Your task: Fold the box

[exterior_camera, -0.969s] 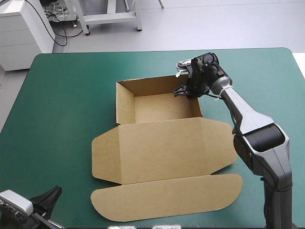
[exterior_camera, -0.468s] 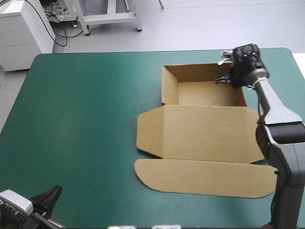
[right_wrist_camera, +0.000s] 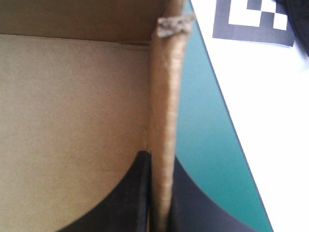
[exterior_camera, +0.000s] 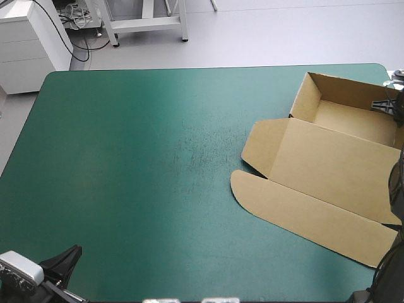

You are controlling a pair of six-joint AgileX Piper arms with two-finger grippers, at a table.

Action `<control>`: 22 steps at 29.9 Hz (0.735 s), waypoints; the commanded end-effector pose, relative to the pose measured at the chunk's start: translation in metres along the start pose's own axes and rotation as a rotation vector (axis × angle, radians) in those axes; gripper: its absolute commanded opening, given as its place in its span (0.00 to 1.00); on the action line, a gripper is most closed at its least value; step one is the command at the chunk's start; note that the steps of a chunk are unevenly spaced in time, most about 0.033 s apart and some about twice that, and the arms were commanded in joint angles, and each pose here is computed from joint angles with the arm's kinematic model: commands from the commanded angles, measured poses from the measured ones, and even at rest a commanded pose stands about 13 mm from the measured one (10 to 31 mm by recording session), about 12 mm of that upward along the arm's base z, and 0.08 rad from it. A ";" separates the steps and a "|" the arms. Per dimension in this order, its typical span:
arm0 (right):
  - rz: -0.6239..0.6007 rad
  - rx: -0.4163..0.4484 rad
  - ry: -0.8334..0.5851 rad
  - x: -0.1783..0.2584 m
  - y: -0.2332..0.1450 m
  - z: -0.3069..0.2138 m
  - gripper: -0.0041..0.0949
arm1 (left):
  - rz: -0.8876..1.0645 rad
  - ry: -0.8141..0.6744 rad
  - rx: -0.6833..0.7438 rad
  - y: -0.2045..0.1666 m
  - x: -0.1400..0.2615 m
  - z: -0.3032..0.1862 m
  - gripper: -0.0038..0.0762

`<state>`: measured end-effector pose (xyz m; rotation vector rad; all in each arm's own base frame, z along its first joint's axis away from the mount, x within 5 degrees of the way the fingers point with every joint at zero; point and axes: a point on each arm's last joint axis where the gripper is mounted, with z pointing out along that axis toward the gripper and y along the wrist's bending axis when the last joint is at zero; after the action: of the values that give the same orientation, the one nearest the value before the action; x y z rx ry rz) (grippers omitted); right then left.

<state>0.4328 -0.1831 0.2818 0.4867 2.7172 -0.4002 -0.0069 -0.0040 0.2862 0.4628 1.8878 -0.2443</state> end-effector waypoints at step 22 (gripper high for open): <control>0.186 -0.026 -0.148 -0.004 -0.077 -0.006 0.05 | -0.007 -0.109 0.003 0.000 -0.011 -0.007 0.04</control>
<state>0.4100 -0.2473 0.2772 0.6699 2.6162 -0.3234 -0.0069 -0.0040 0.2862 0.4628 1.8878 -0.2444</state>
